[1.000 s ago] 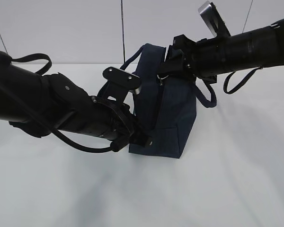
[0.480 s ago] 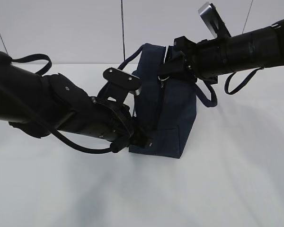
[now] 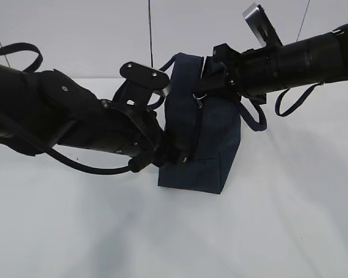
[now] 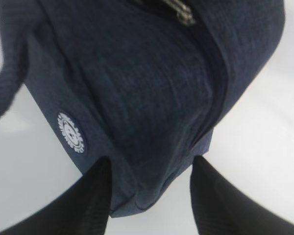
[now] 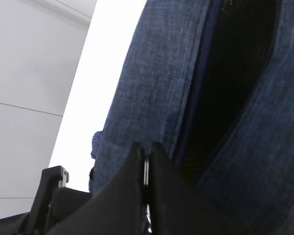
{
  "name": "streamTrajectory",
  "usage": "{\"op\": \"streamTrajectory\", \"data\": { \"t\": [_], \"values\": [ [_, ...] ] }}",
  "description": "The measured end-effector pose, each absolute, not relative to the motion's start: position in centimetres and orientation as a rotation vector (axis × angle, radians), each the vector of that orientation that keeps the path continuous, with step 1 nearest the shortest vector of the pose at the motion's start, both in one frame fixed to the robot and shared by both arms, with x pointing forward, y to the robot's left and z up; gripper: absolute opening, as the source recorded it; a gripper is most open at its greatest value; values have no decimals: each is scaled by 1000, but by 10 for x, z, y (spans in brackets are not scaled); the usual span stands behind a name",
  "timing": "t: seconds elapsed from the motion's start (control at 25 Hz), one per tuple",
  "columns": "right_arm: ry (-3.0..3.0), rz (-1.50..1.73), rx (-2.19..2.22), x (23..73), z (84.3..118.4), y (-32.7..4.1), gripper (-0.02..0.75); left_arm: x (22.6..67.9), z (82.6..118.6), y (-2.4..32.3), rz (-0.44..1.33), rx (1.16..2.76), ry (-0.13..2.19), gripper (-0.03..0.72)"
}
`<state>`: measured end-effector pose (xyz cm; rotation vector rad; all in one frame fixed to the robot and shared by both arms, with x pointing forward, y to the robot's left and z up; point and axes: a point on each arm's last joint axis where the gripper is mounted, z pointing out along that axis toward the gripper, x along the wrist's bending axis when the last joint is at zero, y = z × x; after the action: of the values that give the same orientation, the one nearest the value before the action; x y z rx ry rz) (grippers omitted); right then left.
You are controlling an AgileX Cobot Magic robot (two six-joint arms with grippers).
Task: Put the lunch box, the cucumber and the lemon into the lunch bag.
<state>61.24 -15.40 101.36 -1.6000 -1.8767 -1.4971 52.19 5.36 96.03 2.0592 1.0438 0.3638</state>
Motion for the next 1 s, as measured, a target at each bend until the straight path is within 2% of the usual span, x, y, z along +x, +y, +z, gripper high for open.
{"op": "streamTrajectory", "data": {
  "t": [1.0],
  "values": [
    [-1859,-1483,-1589,611,1014,-153,7,531,975,48,386,1984,1063,359]
  ]
}}
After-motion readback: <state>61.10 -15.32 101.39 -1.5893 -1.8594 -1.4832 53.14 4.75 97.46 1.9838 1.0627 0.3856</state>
